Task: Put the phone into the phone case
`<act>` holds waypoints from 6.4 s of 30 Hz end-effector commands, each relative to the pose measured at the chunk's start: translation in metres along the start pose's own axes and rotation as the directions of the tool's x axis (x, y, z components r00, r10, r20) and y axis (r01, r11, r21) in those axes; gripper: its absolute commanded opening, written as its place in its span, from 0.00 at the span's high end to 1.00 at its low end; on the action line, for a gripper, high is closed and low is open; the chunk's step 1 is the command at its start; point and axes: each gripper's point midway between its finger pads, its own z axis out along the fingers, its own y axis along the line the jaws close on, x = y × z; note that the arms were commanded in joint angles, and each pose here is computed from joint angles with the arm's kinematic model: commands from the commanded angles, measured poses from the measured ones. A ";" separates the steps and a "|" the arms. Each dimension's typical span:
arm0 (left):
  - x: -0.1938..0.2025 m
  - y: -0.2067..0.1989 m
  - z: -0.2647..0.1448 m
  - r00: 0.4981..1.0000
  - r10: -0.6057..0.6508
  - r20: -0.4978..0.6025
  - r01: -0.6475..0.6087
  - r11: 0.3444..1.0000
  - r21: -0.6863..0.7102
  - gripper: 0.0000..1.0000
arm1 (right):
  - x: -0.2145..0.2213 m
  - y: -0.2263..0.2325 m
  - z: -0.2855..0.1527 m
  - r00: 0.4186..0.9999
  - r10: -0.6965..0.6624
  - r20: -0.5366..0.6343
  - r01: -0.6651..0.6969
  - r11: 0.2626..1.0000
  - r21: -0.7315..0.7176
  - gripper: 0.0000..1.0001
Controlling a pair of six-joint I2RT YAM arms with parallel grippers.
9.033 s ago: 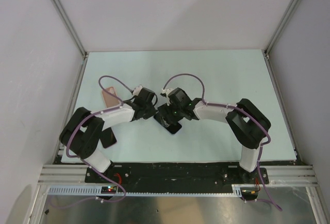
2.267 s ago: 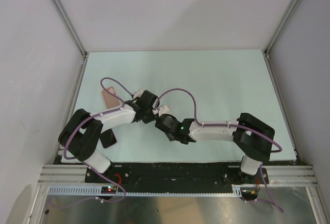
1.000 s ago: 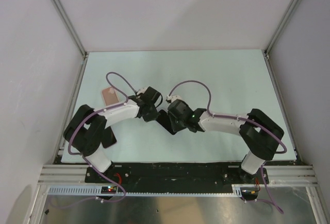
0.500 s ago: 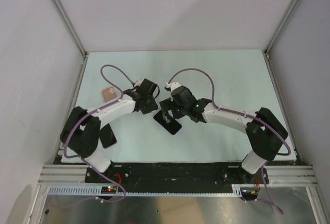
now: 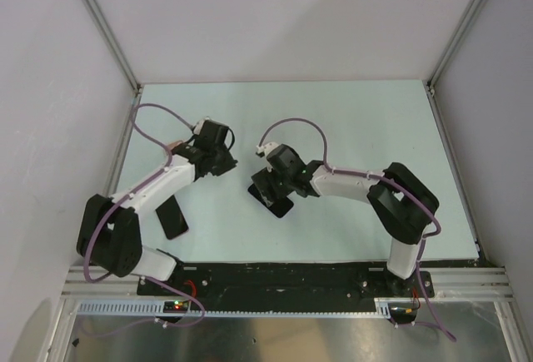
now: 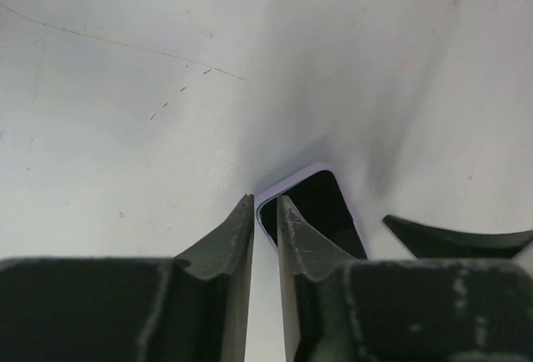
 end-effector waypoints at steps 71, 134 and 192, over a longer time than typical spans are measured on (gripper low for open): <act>0.040 0.024 0.013 0.997 0.014 -0.076 -0.014 1.000 -0.004 0.71 | 0.013 0.020 0.013 0.986 0.153 -0.070 -0.164 0.962 -0.219 0.01; -0.129 0.195 0.024 0.977 -0.163 0.135 0.208 0.851 -0.482 0.39 | -0.039 -0.176 -0.036 0.922 0.362 0.138 -0.383 0.803 0.457 0.01; 0.097 0.028 -0.021 0.976 -0.216 -0.028 0.212 0.971 -0.112 0.03 | -0.023 -0.109 -0.106 0.864 0.446 0.234 -0.495 0.838 0.228 0.01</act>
